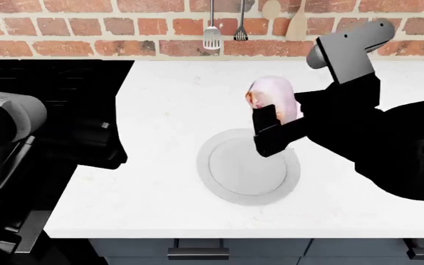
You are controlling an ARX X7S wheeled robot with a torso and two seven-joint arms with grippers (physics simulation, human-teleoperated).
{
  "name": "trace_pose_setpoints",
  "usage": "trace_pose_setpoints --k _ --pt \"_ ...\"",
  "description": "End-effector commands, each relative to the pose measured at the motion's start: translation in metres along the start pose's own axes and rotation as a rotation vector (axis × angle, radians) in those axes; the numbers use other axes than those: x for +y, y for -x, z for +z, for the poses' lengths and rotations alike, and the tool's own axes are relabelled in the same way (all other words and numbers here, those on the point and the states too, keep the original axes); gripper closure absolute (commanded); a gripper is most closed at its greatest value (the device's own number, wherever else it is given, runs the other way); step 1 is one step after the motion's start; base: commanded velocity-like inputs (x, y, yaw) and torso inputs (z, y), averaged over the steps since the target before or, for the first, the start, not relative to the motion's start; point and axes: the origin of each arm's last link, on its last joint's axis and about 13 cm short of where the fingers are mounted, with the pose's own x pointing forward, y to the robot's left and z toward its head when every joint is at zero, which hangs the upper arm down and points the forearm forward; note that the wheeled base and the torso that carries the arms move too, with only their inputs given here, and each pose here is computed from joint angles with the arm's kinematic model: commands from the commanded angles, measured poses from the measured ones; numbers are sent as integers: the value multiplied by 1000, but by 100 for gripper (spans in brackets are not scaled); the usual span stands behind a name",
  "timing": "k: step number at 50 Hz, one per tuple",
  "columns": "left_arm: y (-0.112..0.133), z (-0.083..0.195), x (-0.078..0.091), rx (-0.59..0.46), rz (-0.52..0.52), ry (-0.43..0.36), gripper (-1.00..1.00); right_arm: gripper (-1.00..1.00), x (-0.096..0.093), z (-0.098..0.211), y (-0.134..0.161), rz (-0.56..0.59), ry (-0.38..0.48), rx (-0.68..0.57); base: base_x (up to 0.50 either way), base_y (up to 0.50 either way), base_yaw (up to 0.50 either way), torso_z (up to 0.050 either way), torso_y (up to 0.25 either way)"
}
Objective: Frozen meat rests on a plate on the counter. Retrieve the meat and place it in a pot on a burner. Then turn the burner on.
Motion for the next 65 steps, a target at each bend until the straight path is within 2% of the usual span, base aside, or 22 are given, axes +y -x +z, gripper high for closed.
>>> trace_pose_setpoints --k 1,9,14,65 --pt "2 11 7 -36 31 -30 -100 100 -4 19 14 -47 -11 -161 0 0 0 0 0" --pt "-1 21 17 -63 86 -65 -100 100 -7 26 12 -43 -13 -202 0 0 0 0 0" --pt "-3 22 20 -69 103 -71 -100 100 -7 26 11 -41 -2 -210 39 500 0 0 0" --pt "-1 21 19 -61 106 -72 -100 100 -3 22 12 -12 27 -196 78 500 0 0 1"
